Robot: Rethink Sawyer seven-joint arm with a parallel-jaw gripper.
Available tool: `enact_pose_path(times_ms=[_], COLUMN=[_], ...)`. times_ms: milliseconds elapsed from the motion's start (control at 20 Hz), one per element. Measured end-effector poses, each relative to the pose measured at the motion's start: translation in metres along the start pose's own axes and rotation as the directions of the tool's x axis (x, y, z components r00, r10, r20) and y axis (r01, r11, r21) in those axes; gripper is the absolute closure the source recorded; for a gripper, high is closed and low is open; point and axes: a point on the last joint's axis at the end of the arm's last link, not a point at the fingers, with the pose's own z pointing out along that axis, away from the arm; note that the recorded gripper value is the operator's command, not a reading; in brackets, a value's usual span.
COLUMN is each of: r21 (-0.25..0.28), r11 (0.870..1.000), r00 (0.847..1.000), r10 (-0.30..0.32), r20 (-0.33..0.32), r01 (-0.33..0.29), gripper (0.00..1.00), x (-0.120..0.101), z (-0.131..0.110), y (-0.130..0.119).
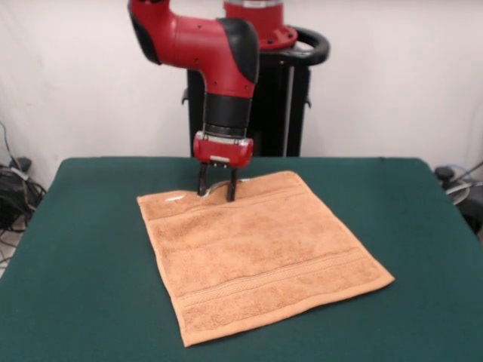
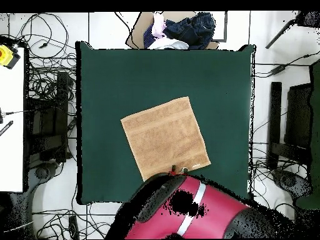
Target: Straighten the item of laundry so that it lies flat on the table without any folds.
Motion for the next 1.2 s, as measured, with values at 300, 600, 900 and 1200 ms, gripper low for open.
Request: enact_pose_path(times_ms=[300, 600, 900, 1200], r21=[-0.033, -0.040, -0.009, 0.023], r11=[0.999, 0.999, 0.998, 0.997], r00=[0.998, 0.995, 0.993, 0.993], r10=[-0.014, -0.023, -0.054, -0.078], r20=[0.060, 0.095, 0.105, 0.090], r01=[0.016, 0.027, 0.055, 0.076], gripper=[0.00, 0.00, 0.00, 0.00], x=[0.009, 0.015, 0.016, 0.014], z=[-0.001, -0.001, -0.001, -0.001], y=[-0.005, -0.006, -0.002, 0.002])
